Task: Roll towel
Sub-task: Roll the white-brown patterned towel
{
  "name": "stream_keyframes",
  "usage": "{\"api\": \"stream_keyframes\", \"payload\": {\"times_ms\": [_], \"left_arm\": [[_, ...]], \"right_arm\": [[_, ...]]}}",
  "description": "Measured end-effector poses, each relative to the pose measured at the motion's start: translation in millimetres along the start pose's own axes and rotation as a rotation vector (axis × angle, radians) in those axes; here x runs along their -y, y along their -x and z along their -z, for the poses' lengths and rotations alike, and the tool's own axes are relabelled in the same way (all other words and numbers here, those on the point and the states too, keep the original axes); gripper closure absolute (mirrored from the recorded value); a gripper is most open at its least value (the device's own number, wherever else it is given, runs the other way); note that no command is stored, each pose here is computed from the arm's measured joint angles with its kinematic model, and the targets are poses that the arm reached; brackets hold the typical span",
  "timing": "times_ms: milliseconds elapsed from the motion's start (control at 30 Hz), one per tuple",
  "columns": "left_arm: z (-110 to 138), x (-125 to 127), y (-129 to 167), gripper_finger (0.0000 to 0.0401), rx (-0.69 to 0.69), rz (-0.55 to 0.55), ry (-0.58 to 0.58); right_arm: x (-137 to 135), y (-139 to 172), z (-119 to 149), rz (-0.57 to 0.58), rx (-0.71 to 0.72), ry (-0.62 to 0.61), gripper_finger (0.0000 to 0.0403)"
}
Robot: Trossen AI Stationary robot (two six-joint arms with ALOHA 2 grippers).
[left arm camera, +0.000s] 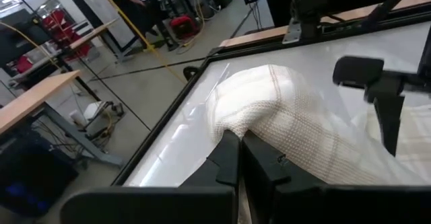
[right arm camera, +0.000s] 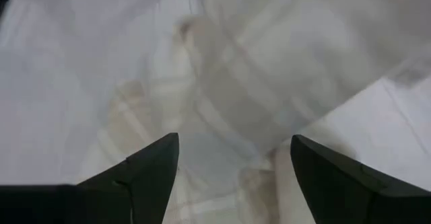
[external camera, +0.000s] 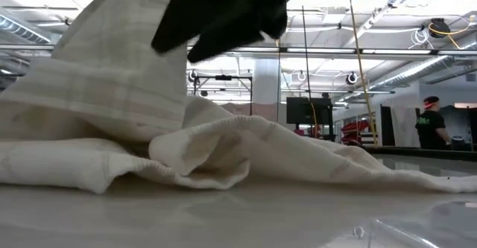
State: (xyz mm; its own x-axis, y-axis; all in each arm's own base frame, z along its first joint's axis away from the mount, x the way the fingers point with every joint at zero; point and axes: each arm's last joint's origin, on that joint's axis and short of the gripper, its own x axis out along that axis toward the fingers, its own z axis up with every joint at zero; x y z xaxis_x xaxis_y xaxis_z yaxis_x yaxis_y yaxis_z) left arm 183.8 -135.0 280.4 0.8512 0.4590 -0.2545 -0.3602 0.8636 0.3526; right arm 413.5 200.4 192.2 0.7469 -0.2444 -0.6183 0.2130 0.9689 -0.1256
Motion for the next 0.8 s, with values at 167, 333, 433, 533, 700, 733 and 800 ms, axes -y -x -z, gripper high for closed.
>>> {"api": "stream_keyframes", "payload": {"times_ms": [167, 333, 433, 533, 700, 733, 800], "left_arm": [[0.0, 0.1, 0.1, 0.0391, 0.0, 0.002, 0.001], [0.0, 0.1, 0.0, 0.039, 0.0, 0.002, 0.001], [0.0, -0.1, -0.4, 0.039, -0.001, 0.0, -0.012], [0.0, -0.1, -0.5, 0.039, -0.001, 0.0, -0.016], [0.0, -0.3, -0.6, 0.0379, 0.0, -0.006, 0.003], [0.0, -0.1, -0.3, 0.0368, 0.0, -0.004, 0.006], [-0.2, 0.7, 0.9, 0.0334, 0.003, 0.003, 0.013]], "right_arm": [[-2.1, -11.3, 6.6, 0.01, -0.006, 0.001, 0.0127], [-3.9, -19.0, 5.7, -0.028, 0.016, 0.034, 0.0179], [-4.2, -18.3, 2.7, -0.03, 0.039, 0.087, 0.0254], [-2.9, -18.1, 2.6, -0.028, 0.033, 0.144, 0.0346], [5.7, -8.6, -9.4, -0.022, 0.053, 0.187, 0.0385], [8.4, -3.7, -12.7, -0.021, 0.052, 0.194, 0.0384], [14.0, 7.6, -19.8, -0.02, 0.052, 0.204, 0.0388]]}}
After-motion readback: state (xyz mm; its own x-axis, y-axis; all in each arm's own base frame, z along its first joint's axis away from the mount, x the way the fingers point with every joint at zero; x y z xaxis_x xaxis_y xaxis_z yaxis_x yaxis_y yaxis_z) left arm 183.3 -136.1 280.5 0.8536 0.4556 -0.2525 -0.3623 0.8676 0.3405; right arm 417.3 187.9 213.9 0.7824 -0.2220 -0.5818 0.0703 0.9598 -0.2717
